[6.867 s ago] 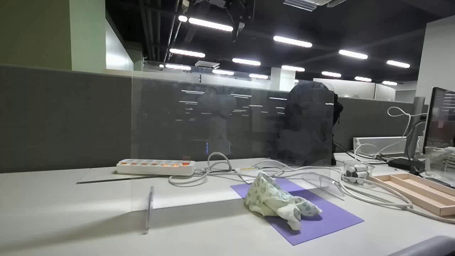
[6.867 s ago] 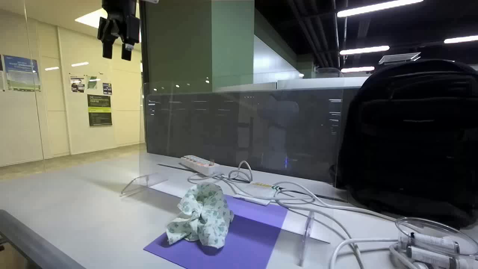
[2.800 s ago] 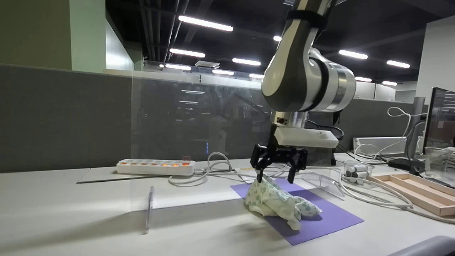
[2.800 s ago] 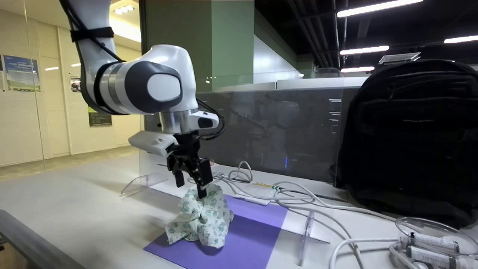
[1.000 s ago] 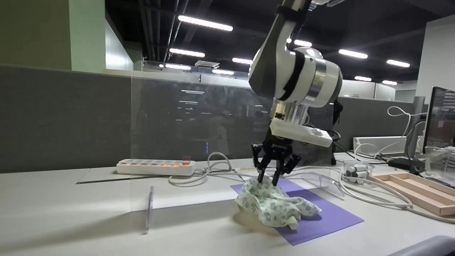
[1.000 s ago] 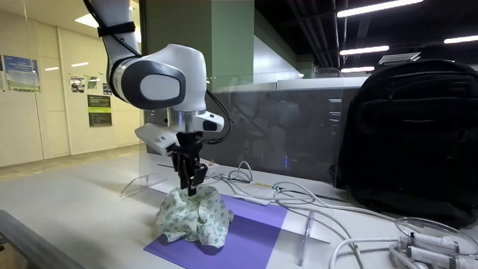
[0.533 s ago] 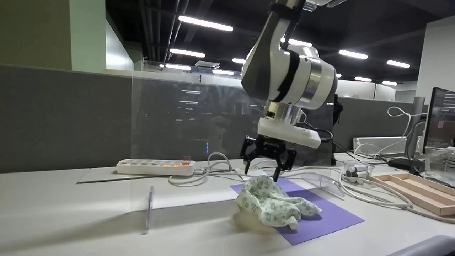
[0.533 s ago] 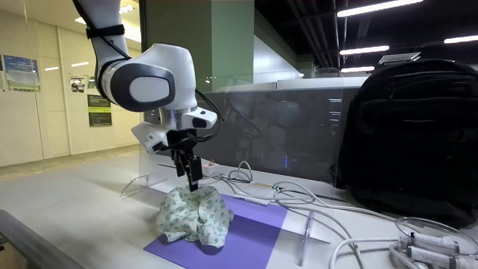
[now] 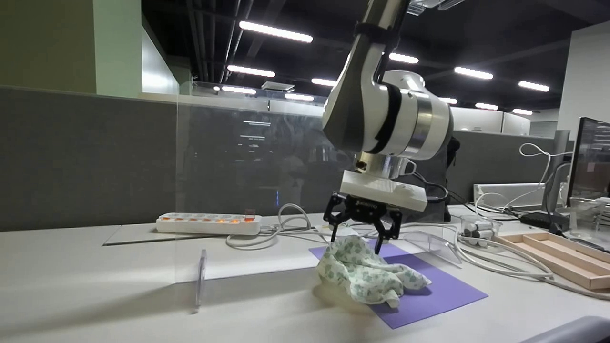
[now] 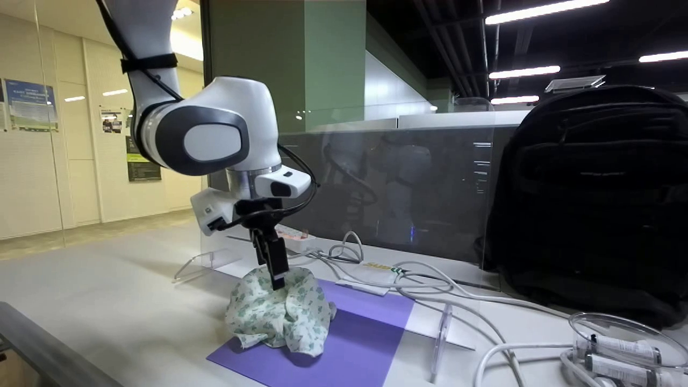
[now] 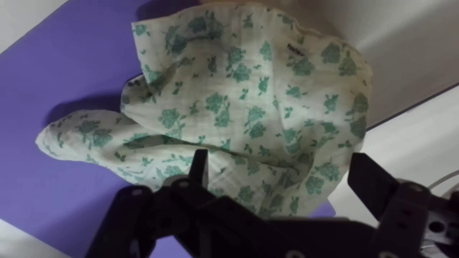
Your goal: Hang the towel on the transparent stand on table
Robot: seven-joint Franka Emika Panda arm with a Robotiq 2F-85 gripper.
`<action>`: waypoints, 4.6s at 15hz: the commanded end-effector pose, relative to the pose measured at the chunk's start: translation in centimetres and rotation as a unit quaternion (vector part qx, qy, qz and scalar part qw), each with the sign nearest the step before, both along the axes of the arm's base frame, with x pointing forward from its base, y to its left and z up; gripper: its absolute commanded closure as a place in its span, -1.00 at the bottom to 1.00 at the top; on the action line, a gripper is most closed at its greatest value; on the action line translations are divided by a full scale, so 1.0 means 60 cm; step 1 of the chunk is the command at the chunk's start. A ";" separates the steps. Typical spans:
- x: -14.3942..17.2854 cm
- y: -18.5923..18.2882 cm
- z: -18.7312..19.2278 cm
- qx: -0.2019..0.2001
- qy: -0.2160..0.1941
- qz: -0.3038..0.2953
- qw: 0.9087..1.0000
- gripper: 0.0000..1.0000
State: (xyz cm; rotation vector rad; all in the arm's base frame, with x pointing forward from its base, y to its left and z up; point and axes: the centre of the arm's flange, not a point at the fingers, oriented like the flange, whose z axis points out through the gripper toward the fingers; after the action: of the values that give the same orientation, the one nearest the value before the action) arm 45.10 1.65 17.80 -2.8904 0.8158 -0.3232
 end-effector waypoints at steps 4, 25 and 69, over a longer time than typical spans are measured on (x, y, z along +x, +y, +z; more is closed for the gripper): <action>0.001 0.002 0.001 0.001 -0.001 0.001 1.000 -1.00; 0.033 0.006 -0.049 -0.018 -0.025 -0.057 0.998 0.79; -0.007 0.113 0.541 0.090 -0.229 0.003 0.969 1.00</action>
State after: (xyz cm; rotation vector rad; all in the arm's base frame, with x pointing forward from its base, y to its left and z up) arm 42.27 7.57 47.58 -2.5884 0.6860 -0.7716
